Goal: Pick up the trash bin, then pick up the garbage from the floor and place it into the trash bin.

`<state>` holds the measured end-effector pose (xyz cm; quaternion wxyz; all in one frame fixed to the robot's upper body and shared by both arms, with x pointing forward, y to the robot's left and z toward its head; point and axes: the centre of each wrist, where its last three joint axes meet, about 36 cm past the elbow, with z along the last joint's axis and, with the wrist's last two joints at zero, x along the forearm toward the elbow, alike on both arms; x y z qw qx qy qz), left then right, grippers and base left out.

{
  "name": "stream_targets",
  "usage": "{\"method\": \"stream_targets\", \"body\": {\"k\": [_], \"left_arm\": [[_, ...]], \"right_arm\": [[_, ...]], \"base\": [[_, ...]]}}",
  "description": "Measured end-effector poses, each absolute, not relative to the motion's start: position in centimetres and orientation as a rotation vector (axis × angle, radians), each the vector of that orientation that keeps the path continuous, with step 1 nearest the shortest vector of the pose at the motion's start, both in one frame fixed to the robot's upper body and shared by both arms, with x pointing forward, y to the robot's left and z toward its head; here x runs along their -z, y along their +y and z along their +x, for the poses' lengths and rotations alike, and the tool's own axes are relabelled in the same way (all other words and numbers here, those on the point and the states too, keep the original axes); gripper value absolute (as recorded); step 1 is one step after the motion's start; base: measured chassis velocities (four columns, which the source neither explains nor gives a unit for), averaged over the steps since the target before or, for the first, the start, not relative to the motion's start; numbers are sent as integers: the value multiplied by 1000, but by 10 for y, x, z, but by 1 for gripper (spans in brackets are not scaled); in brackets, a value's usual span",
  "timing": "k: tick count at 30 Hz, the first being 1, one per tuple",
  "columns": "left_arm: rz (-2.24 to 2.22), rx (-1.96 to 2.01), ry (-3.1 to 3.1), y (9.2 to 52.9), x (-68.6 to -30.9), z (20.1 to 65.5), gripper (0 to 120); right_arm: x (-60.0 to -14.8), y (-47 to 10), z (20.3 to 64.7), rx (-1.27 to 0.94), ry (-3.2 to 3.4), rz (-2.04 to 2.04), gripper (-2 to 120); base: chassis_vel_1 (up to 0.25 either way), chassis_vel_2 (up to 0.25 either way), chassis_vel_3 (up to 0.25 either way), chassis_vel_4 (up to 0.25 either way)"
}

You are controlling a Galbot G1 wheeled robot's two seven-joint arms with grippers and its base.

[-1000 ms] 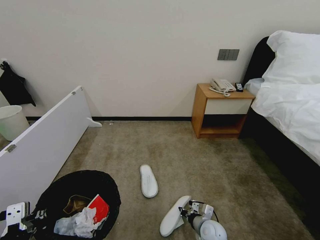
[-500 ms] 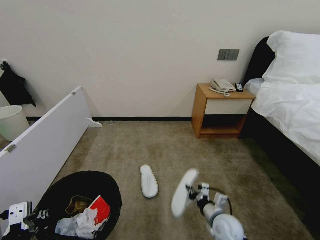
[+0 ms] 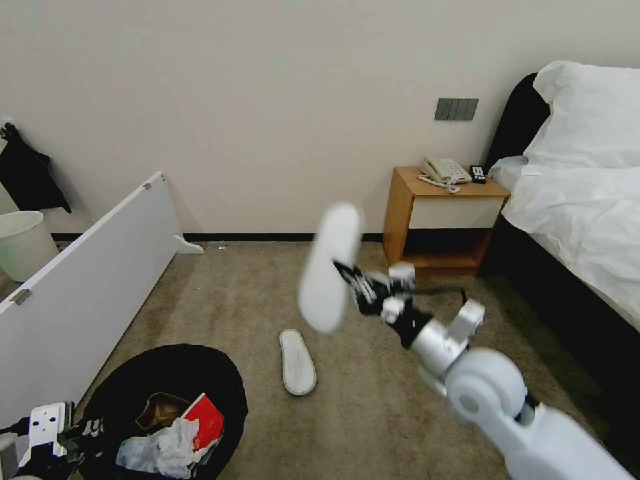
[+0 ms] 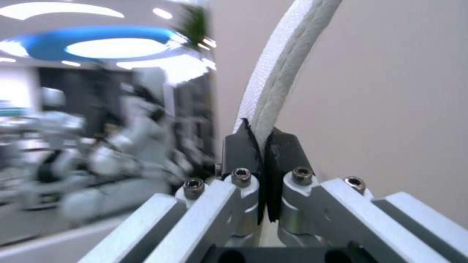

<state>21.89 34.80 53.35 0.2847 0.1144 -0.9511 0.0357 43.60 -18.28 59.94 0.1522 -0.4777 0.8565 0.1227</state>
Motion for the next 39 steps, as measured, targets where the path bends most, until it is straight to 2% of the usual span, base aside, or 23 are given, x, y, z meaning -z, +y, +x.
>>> {"method": "stream_targets", "body": {"k": [10,20,24,32,34,39], "left_arm": [[300,-88,-2539,346,-533,218,3],[292,-88,-2534,343,-532,216,3],[291,-86,-2541,342,-535,215,3],[287,-88,-2546,341,-537,214,3],[281,-85,-2553,339,-539,215,3],[281,-82,-2555,340,-540,215,3]], "right_arm": [[-680,-133,441,-317,2053,-1631,0],[-693,-98,436,-306,1897,-1794,0],[-676,-78,432,-301,1875,-1887,0],[-633,-73,439,-265,1944,-1928,0],[-589,-77,441,-246,2022,-1950,0],[-556,-81,446,-232,2085,-1954,0]], "base": [[0,0,0,0],[0,0,0,0],[0,0,0,0],[0,0,0,0],[0,0,0,0],[0,0,0,0]]}}
